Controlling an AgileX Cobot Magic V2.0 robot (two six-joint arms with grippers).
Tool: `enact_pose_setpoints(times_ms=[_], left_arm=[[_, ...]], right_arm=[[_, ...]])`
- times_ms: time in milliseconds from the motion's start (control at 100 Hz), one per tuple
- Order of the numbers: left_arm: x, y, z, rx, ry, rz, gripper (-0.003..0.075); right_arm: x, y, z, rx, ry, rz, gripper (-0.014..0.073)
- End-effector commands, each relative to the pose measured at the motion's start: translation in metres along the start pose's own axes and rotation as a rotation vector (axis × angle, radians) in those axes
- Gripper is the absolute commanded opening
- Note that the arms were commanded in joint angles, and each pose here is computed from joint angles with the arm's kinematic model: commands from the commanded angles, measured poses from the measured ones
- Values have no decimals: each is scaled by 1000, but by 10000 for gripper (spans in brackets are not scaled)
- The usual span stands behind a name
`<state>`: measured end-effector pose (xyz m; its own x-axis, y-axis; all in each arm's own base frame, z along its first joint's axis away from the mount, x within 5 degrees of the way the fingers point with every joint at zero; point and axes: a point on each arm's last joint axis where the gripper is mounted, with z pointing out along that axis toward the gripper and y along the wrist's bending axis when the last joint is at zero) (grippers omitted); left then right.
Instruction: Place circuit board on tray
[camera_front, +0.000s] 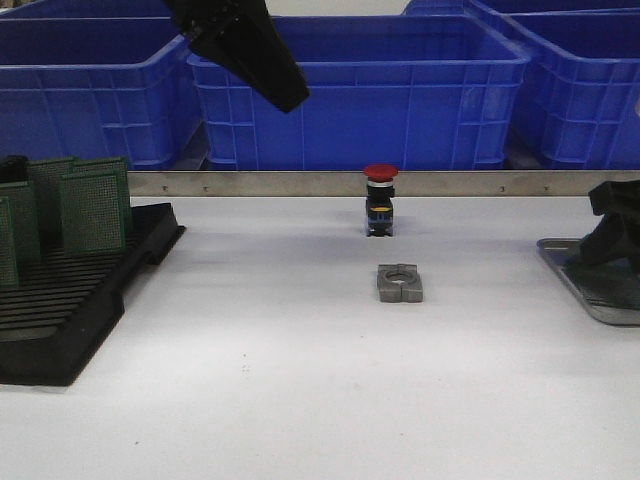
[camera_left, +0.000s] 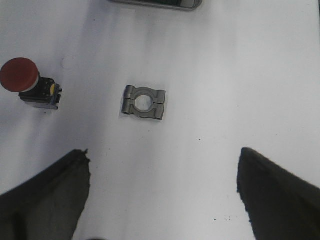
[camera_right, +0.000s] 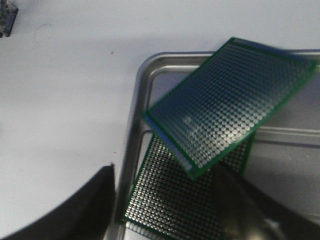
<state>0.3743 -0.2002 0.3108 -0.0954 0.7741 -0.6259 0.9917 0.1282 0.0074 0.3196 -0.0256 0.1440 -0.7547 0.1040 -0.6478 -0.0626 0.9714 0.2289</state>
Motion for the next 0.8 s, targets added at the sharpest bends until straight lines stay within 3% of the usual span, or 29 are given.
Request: enact_pose_setpoints(times_ms=[0,170,240,340,430,480,610,790], left_arm=[[-21,-15,-35,-9,-80,23,566],[-27,-14,-43,-38,-90,-4,558],[-30,-12,-49,-71,-75,-40,504],[-31,-8,-61,-147,-29,-127,328],[-30,-7,-70,-204,3,-179,99],[-28,-6,-75,-223,8,-200,-25],[-26,-8,-93,-258,-20,-260,-20],[-24,-15,-123,-312,-69,-310,-20]], right_arm=[[-19,2,-20,11,-84,-44,631],[-32,5,-44,77,-141,-144,631],[-38,9,-58,89,-182,-179,629],[-47,17,-80,89,-246,-236,552],[-53,27,-101,67,-314,-263,379],[-56,33,-112,50,-349,-279,242],[-58,47,-138,-4,-424,-319,-76],[-49,61,-165,-28,-495,-355,-61]])
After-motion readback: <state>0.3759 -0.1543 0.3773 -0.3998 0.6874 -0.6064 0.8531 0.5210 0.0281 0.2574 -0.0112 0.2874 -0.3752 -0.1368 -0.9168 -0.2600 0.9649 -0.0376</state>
